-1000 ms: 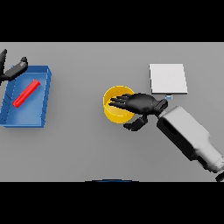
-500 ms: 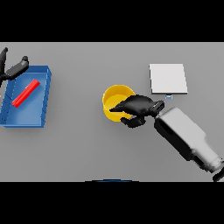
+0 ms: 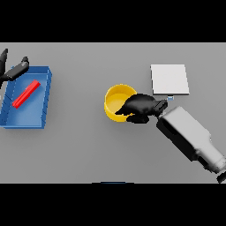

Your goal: Pick up the red beaker and tilt it to pour out 1 green nut into yellow bowl. Pick up the yellow bowl and place it on the metallic measuring scale.

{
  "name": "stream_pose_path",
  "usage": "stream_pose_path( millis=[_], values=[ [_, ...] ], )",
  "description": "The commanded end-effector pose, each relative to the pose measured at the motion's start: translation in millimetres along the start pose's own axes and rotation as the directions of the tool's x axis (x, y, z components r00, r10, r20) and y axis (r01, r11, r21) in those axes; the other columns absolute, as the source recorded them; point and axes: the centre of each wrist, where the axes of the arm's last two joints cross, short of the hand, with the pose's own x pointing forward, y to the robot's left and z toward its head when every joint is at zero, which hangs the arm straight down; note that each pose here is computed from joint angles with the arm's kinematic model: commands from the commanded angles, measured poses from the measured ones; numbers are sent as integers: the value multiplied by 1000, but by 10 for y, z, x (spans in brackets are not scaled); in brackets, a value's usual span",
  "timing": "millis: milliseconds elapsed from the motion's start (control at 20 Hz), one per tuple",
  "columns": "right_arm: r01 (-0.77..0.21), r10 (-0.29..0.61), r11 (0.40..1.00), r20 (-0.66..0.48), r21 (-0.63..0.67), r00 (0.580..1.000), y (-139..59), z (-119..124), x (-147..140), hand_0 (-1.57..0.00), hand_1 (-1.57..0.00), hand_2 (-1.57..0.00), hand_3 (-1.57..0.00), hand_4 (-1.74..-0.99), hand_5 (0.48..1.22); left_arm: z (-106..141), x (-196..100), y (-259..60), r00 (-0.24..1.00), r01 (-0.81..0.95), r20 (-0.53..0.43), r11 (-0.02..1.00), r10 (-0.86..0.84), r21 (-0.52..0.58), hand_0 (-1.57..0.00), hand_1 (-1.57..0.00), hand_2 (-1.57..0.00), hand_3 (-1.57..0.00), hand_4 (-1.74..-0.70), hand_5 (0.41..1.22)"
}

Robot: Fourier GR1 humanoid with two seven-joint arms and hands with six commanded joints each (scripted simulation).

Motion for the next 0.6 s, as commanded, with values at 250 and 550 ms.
stream_pose_path(
  millis=[250,550],
  values=[
    [16,-16,999,12,-31,1000,-240,203,54,-1536,-1529,-1528,-1356,-1717,1215,-8,-27,32,1000,17,-10,1000,-17,9,1,1,1,1,-785,729],
    [-12,10,999,-45,-42,999,-468,353,-10,-1562,-1551,-1559,-1353,-1724,1218,2,-20,83,1000,0,21,1000,0,16,1,1,1,1,-800,737]
  ],
)
